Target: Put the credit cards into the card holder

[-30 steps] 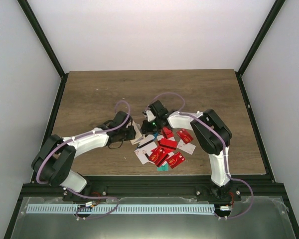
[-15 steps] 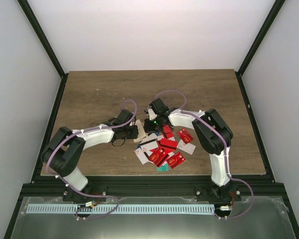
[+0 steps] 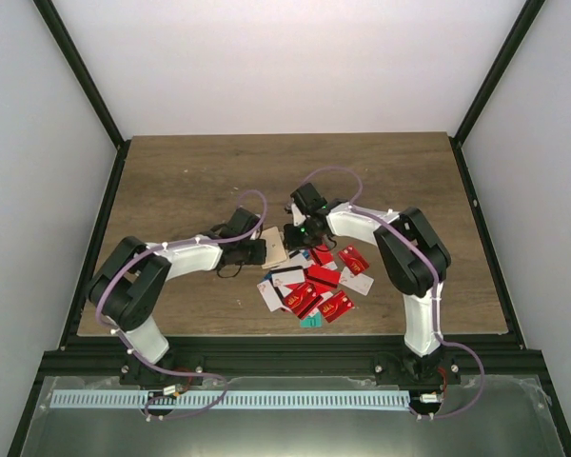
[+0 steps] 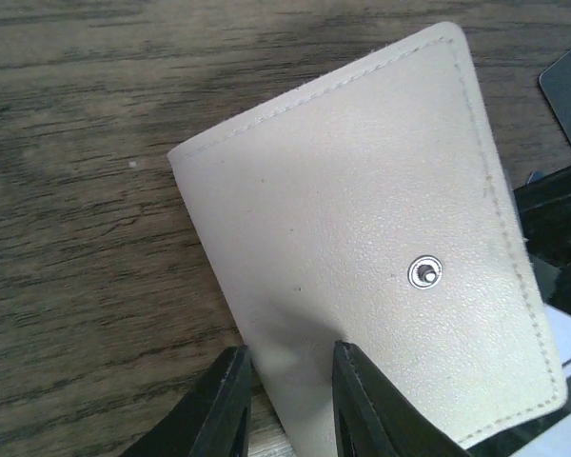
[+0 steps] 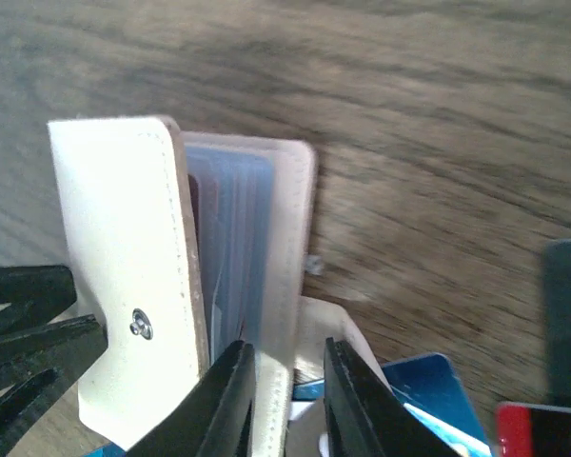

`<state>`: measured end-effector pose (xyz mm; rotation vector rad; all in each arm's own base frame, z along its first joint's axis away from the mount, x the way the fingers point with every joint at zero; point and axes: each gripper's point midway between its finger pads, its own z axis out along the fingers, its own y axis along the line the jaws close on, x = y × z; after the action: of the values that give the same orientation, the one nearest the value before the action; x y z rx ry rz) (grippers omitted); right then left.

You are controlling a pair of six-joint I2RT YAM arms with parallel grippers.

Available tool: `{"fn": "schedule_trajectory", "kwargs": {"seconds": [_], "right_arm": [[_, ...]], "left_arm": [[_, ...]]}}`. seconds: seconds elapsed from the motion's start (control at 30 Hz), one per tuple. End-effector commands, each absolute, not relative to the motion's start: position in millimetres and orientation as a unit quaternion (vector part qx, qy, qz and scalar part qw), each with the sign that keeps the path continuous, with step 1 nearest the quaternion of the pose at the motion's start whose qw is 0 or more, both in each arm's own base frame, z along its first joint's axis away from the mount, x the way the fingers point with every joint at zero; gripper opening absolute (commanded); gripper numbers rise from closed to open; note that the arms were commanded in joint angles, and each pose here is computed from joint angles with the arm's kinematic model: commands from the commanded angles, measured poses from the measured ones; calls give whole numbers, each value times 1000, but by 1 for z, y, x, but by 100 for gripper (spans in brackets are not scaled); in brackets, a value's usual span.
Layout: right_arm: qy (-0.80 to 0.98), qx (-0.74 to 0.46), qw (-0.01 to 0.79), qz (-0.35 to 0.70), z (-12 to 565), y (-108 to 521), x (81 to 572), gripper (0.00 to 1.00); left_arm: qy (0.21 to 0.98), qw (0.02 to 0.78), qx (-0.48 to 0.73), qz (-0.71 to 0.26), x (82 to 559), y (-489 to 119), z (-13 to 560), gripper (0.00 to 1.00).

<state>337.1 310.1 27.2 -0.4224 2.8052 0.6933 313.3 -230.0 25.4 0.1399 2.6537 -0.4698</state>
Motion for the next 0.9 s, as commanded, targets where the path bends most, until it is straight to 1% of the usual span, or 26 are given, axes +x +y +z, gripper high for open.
{"fn": "schedule_trajectory", "kwargs": {"seconds": [0.0,0.23,0.37,0.43,0.47,0.57,0.7,0.87], "right_arm": [[971,-118,114,176,26,270,343,25],[974,-99,122,163,25,254,352,26],[971,-106,124,176,28,258,351,27],[968,-110,130,183,33,260,352,42],[967,-111,133,185,35,260,351,46],[966,-112,142,185,38,258,351,49],[962,-121,138,200,38,262,345,47],[961,-116,140,211,37,264,344,33]], "left_arm": [[974,178,61,-126,297,-214,0,25],[974,176,70,-127,298,-216,2,24],[972,178,78,-131,300,-219,5,24],[971,178,83,-135,301,-222,8,23],[971,178,85,-137,301,-223,9,24],[970,180,88,-139,302,-225,12,24],[970,177,92,-140,302,-226,12,23],[971,174,95,-137,301,-225,10,22]]}}
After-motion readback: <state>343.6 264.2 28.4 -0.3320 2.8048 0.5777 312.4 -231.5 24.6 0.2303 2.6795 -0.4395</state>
